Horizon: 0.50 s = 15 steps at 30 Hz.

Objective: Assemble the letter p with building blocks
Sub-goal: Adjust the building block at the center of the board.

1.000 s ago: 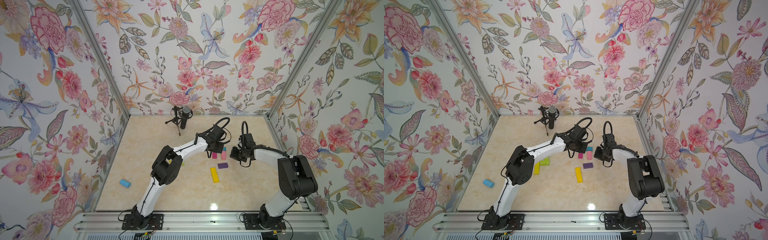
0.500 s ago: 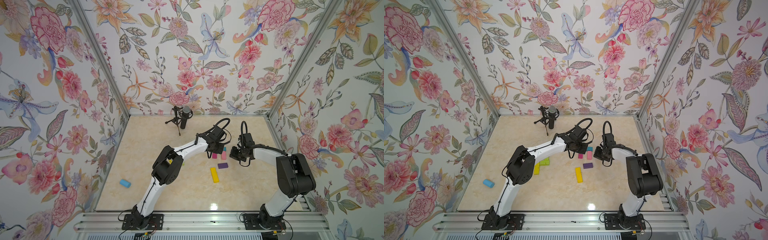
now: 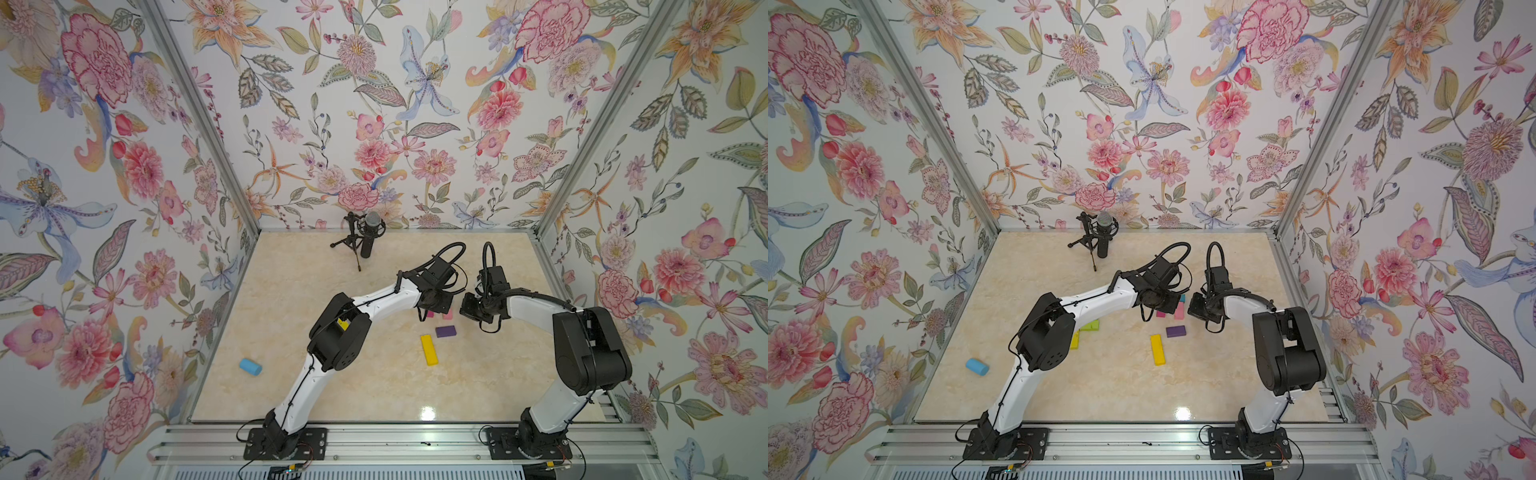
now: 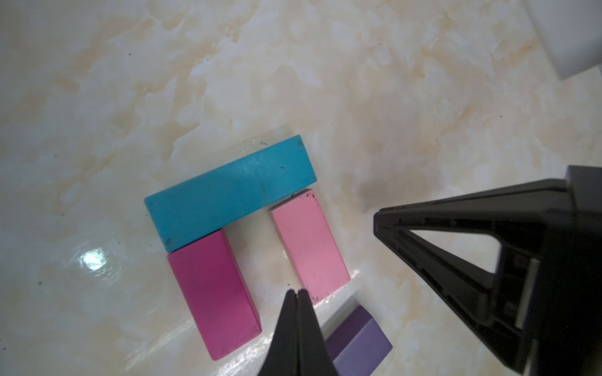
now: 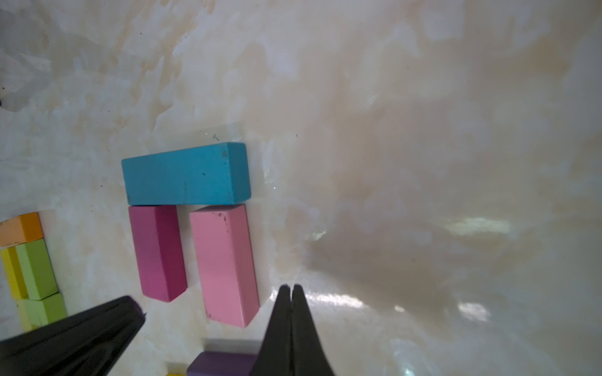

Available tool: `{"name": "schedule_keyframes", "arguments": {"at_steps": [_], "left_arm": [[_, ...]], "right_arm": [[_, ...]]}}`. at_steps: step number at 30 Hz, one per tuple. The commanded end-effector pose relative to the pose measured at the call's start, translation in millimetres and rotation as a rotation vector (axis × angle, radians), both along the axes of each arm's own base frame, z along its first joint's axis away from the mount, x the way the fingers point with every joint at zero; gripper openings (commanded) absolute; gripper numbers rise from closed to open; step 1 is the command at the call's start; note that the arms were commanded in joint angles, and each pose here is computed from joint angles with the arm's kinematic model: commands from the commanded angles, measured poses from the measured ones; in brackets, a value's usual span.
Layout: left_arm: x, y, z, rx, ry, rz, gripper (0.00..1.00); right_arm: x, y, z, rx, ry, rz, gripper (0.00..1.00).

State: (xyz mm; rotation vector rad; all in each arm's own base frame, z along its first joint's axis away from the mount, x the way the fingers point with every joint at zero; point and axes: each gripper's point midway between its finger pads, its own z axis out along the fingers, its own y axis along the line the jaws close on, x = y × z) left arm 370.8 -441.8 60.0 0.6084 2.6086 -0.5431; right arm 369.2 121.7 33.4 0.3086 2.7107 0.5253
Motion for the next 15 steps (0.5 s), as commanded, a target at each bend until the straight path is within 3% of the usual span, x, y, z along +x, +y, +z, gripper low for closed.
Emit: {"name": "schedule_keyframes", "arguments": {"at_steps": [1, 15], "left_arm": [[-0.6, -2.4, -19.4, 0.012, 0.023, 0.005, 0.0], [2.0, -4.5, -27.7, 0.01, 0.031, 0.013, 0.0]], "right_arm": [[0.4, -3.5, -1.3, -0.008, -0.002, 0.003, 0.0], [-1.3, -1.8, -5.4, 0.012, 0.006, 0.008, 0.0]]}}
